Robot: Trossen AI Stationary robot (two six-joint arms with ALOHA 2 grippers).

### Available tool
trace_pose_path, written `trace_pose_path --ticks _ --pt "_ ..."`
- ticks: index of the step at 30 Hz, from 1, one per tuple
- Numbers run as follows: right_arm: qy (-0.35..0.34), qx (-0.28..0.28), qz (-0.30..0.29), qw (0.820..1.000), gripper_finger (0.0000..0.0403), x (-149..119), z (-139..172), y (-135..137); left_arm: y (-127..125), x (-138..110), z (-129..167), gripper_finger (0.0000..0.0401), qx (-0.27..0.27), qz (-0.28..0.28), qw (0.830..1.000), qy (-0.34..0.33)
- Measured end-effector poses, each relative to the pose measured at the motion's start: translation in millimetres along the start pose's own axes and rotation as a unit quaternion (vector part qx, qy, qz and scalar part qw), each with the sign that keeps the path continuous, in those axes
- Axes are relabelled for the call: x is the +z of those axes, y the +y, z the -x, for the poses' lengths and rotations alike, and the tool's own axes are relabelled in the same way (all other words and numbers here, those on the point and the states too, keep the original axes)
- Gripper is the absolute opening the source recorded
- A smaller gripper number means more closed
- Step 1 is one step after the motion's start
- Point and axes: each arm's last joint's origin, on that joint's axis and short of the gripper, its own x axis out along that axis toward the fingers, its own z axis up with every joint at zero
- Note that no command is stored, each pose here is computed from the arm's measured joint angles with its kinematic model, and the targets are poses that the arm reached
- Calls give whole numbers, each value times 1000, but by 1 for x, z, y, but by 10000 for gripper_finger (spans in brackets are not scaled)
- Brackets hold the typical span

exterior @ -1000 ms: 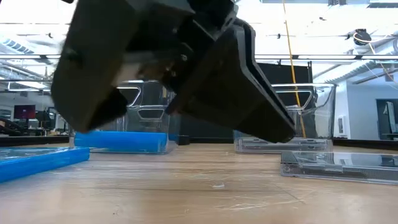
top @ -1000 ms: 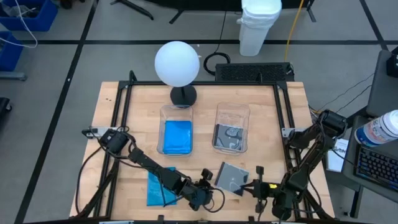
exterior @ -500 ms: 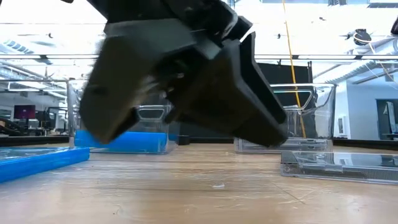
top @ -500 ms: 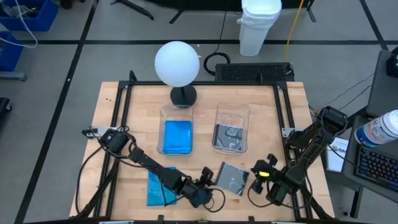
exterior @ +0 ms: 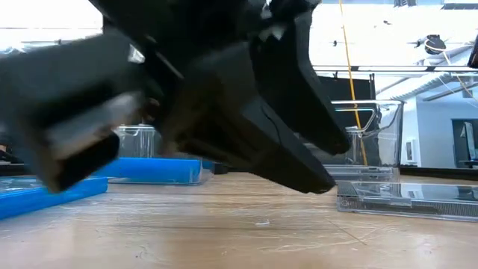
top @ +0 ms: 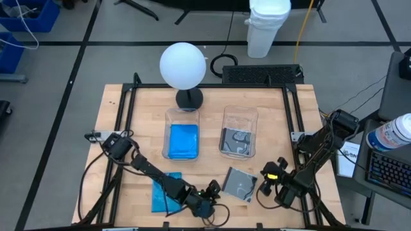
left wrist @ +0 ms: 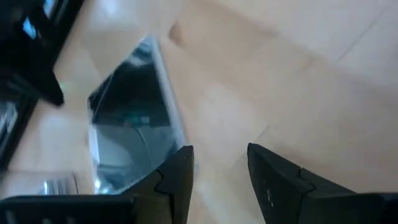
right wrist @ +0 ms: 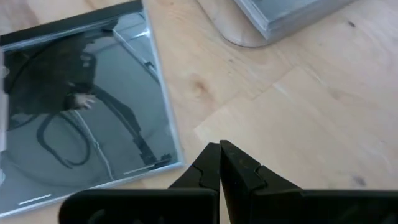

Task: Pick & place jewel cases by type
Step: Put the black CD case into the right transparent bin

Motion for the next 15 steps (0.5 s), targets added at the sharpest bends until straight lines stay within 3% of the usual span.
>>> trace_pose_path --ticks 6,15 --pt "12 6 -9 1000 0 -6 -8 -6 3 -2 -8 157 1 0 1000 -20" --pt "-3 77 -36 996 0 -13 -33 -14 5 -17 -32 157 13 1 1000 -15"
